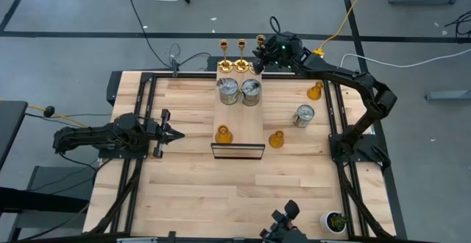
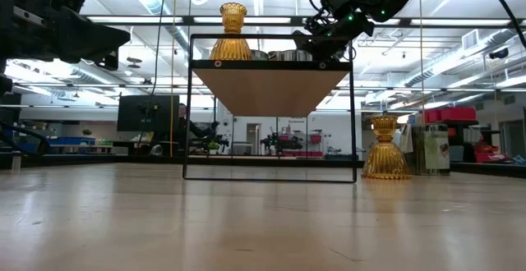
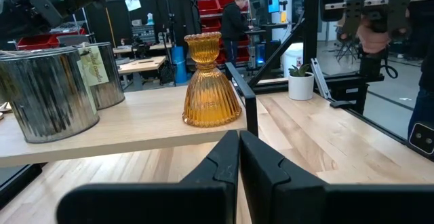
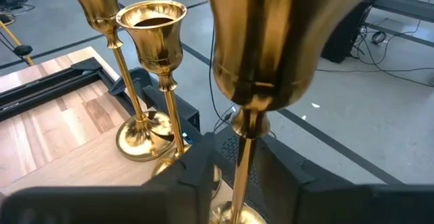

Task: Pick & Place candle stick holders
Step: Put the gold candle holder aligned with the other candle holder on the shelf, then put the scented candle can on the shelf

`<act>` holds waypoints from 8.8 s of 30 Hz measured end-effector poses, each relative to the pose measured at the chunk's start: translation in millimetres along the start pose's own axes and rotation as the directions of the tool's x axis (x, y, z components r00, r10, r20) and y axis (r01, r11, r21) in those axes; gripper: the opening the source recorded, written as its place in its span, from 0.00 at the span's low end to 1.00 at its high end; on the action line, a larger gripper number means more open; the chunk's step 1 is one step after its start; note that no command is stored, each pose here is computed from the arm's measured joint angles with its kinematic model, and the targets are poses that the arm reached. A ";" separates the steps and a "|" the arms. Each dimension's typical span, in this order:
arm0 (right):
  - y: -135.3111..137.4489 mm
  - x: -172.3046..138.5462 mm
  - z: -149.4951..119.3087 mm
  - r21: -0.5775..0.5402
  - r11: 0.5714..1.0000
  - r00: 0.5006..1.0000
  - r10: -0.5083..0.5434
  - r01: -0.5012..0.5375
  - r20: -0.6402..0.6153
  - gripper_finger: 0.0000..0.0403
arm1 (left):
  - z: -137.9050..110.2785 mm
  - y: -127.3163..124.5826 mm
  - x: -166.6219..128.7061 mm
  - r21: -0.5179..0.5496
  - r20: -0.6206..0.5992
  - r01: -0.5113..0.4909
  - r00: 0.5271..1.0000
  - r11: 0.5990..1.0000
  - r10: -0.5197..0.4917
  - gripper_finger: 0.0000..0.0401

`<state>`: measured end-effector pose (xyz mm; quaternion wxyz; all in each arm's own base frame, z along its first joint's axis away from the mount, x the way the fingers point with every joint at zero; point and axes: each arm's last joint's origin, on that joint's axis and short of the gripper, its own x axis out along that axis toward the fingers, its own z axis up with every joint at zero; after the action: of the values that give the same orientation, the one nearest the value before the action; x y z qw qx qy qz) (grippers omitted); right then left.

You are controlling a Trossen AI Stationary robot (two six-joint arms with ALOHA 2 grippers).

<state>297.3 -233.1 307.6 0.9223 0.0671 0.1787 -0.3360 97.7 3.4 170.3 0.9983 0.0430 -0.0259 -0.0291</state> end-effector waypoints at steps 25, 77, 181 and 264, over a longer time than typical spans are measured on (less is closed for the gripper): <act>-1.3 -22.5 -6.3 -0.087 0.996 0.986 0.017 -0.032 -0.164 0.54 | 0.0 0.0 0.0 0.000 0.000 0.000 1.000 1.000 0.000 0.05; -46.0 14.8 -59.2 0.222 0.969 0.909 -0.007 0.109 -0.416 0.00 | 0.1 0.0 0.0 0.000 0.000 0.000 1.000 1.000 0.000 0.05; -23.0 16.1 -58.2 0.304 0.952 0.908 0.096 0.036 -0.409 0.00 | 0.1 0.0 0.0 0.000 0.000 0.000 1.000 1.000 0.000 0.05; 74.1 -165.5 -63.1 -0.072 0.837 0.753 0.446 -0.542 -0.483 0.74 | 0.0 0.0 0.0 0.000 0.000 0.000 1.000 1.000 0.000 0.05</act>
<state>209.5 -62.5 311.4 0.9134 0.0908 0.3955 -0.0337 97.7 3.4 170.3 0.9983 0.0431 -0.0260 -0.0293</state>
